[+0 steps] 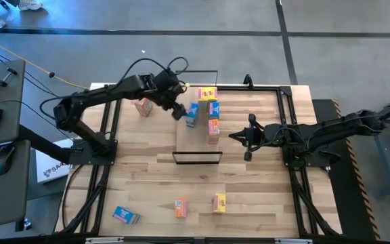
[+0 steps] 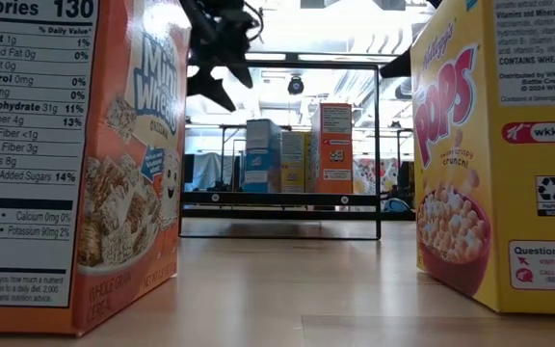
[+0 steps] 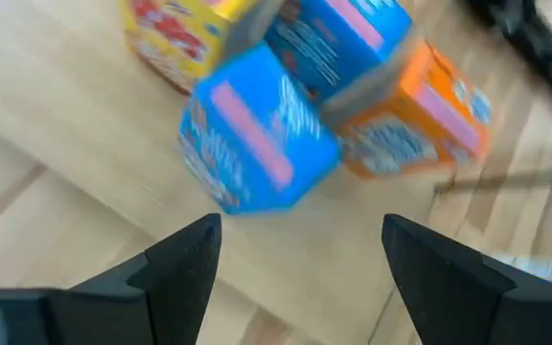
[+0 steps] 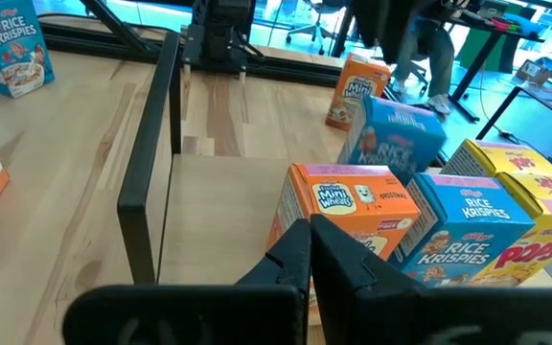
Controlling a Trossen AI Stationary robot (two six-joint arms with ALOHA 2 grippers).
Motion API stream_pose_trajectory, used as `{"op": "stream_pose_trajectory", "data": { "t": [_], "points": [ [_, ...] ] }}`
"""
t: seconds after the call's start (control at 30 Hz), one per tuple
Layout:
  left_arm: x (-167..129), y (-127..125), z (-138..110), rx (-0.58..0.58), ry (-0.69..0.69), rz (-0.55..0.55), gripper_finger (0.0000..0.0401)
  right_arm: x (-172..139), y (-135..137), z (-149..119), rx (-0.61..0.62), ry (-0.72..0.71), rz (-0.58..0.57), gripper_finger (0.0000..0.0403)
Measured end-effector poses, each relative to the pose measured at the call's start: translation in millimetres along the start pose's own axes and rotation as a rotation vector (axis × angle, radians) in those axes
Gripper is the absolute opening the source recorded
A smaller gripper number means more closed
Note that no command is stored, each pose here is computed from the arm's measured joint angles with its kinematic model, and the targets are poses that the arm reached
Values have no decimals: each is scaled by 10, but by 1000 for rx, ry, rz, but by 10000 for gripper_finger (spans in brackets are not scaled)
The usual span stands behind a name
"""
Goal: Stack cereal on shelf
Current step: Put the top blue cereal box on the shelf aligned with the other blue cereal box on the shelf
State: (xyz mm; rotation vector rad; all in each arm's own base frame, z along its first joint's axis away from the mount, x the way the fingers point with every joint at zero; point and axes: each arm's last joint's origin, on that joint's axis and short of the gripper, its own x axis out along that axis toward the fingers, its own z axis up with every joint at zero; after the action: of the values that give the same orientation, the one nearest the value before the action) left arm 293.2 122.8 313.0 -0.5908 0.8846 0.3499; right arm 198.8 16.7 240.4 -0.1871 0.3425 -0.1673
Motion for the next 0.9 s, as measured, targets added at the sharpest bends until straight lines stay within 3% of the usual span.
{"op": "stream_pose_trajectory", "data": {
  "t": [0.07,0.13,0.27,0.33,0.47,0.53,0.73,0.9],
  "points": [
    [-6,-73,-59,56,15,-2,282,0,0,0,0,0,0,0],
    [26,-132,-144,95,35,71,274,0,0,0,0,0,0,0],
    [122,-160,-365,230,23,395,221,0,0,-3,-1,3,0,0],
    [195,-116,-488,264,-3,492,176,0,0,-3,-1,3,0,0],
    [335,-28,-675,251,-88,383,56,0,0,-3,-1,3,0,0],
    [342,32,-738,245,-142,323,15,0,1,-3,-1,3,0,0],
    [427,250,-855,161,-331,193,27,0,0,-3,-2,3,0,0],
    [679,320,-926,121,-405,89,5,0,0,1,0,-1,-1,0]
  ]
}}
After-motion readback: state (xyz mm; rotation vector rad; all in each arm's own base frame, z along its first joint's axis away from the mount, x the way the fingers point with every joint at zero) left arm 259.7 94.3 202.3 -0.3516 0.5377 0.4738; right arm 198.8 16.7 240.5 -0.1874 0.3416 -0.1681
